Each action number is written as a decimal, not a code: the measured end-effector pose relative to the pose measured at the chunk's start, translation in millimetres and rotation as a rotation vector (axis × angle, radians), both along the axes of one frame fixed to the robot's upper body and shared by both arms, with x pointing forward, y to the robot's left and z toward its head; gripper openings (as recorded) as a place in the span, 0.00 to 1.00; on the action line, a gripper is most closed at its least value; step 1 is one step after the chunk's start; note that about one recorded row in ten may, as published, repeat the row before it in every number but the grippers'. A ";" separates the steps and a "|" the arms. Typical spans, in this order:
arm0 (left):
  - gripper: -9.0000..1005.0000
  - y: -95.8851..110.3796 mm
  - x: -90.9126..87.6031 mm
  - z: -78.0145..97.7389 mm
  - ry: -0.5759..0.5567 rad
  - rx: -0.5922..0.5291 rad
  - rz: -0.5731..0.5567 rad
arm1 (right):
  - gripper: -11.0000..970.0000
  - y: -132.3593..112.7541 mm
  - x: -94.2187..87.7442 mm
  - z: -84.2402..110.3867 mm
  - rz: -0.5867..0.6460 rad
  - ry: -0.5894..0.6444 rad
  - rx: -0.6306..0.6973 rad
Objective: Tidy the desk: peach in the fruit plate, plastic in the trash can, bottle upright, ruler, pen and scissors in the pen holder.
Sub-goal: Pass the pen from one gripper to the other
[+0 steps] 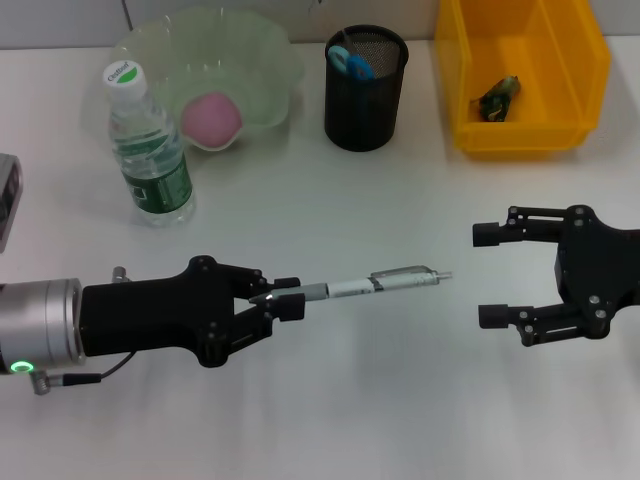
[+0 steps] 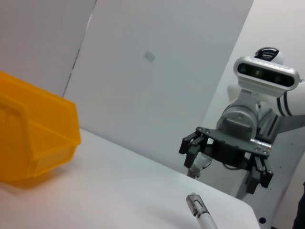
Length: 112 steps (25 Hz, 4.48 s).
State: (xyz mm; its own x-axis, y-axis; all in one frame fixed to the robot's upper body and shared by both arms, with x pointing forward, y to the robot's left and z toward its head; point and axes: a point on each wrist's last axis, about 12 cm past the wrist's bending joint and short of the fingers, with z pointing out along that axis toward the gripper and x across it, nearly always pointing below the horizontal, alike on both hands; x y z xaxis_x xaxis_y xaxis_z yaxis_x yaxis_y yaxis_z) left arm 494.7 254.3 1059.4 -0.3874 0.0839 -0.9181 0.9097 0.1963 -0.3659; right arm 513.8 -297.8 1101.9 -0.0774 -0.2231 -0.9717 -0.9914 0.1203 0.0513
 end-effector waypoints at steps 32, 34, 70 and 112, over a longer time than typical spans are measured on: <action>0.14 -20.4 5.3 14.2 -0.043 -0.090 -0.078 | 0.83 14.1 3.1 -0.3 0.045 -0.020 0.036; 0.14 -20.4 5.4 14.2 -0.043 -0.090 -0.077 | 0.80 14.7 3.9 0.4 0.047 -0.020 0.036; 0.14 -22.1 5.4 14.2 -0.043 -0.094 -0.079 | 0.35 14.9 2.9 2.1 0.043 -0.019 0.062; 0.49 -16.3 9.0 15.5 -0.007 -0.110 -0.025 | 0.21 14.2 2.3 2.4 0.038 -0.024 0.069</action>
